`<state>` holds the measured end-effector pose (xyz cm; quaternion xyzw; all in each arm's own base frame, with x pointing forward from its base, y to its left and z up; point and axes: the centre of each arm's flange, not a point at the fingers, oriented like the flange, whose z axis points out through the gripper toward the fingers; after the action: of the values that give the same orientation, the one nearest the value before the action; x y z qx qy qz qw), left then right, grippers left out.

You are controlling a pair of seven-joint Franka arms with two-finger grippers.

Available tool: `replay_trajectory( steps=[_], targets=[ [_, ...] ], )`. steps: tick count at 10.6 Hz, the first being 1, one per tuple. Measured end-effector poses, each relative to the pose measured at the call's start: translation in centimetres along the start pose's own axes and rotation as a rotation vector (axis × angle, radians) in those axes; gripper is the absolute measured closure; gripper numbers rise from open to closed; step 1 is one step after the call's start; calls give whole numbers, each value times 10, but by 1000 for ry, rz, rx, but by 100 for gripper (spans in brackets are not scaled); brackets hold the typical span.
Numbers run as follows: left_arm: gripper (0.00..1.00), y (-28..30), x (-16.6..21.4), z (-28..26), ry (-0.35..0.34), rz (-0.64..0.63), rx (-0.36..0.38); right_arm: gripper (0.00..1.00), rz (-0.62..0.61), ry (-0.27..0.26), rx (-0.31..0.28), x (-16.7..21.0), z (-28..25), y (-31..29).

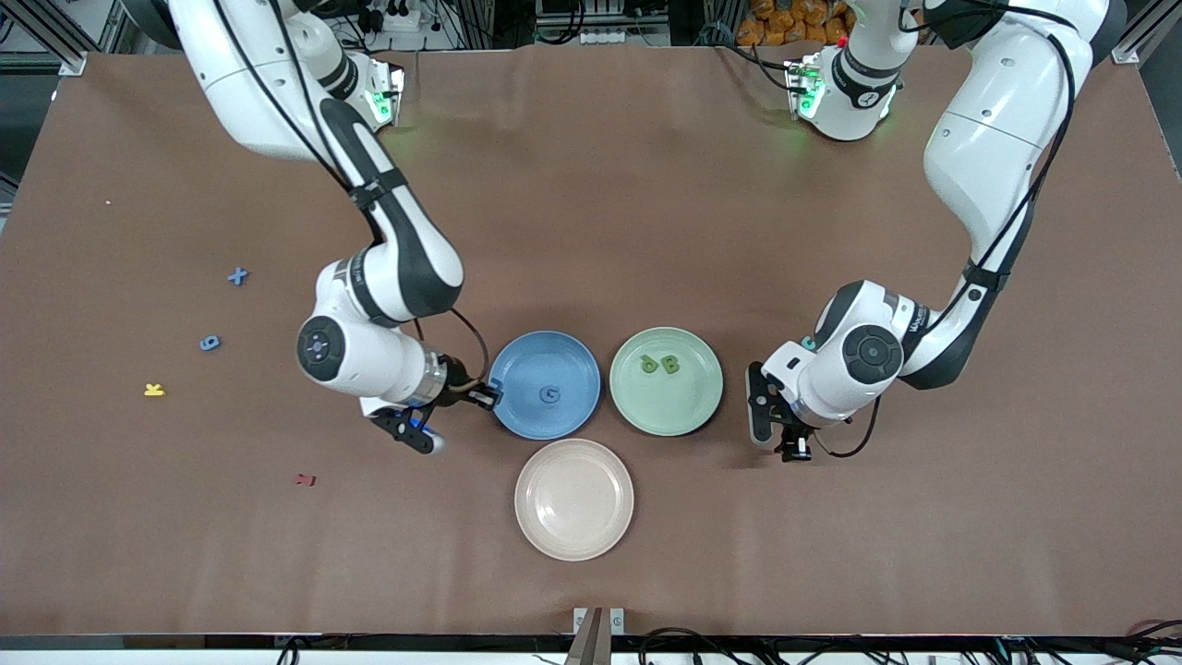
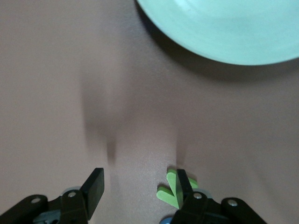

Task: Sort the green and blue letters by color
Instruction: 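Release the E with the right gripper while the left gripper grasps the N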

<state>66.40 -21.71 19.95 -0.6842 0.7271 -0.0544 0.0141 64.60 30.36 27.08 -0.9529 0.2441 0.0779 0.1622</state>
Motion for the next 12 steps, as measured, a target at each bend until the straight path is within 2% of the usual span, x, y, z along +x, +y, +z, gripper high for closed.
replay_trajectory(
  steps=[3,5,7,8,10,12],
  targets=[
    [31,-3,0,1,13,215,30,32,33,20,7,3,0,0],
    [34,-3,-5,2,11,301,30,2,11,27,-30,17,4,20],
    [40,1,-4,9,11,342,16,0,-84,4,-79,50,-1,66],
    [39,3,-6,11,11,353,10,0,-125,-3,-95,73,-12,102],
    [39,4,-8,12,10,359,8,0,-235,17,-173,112,-42,180],
    [37,3,-13,11,16,358,8,0,-339,24,-233,136,-73,254]
  ],
)
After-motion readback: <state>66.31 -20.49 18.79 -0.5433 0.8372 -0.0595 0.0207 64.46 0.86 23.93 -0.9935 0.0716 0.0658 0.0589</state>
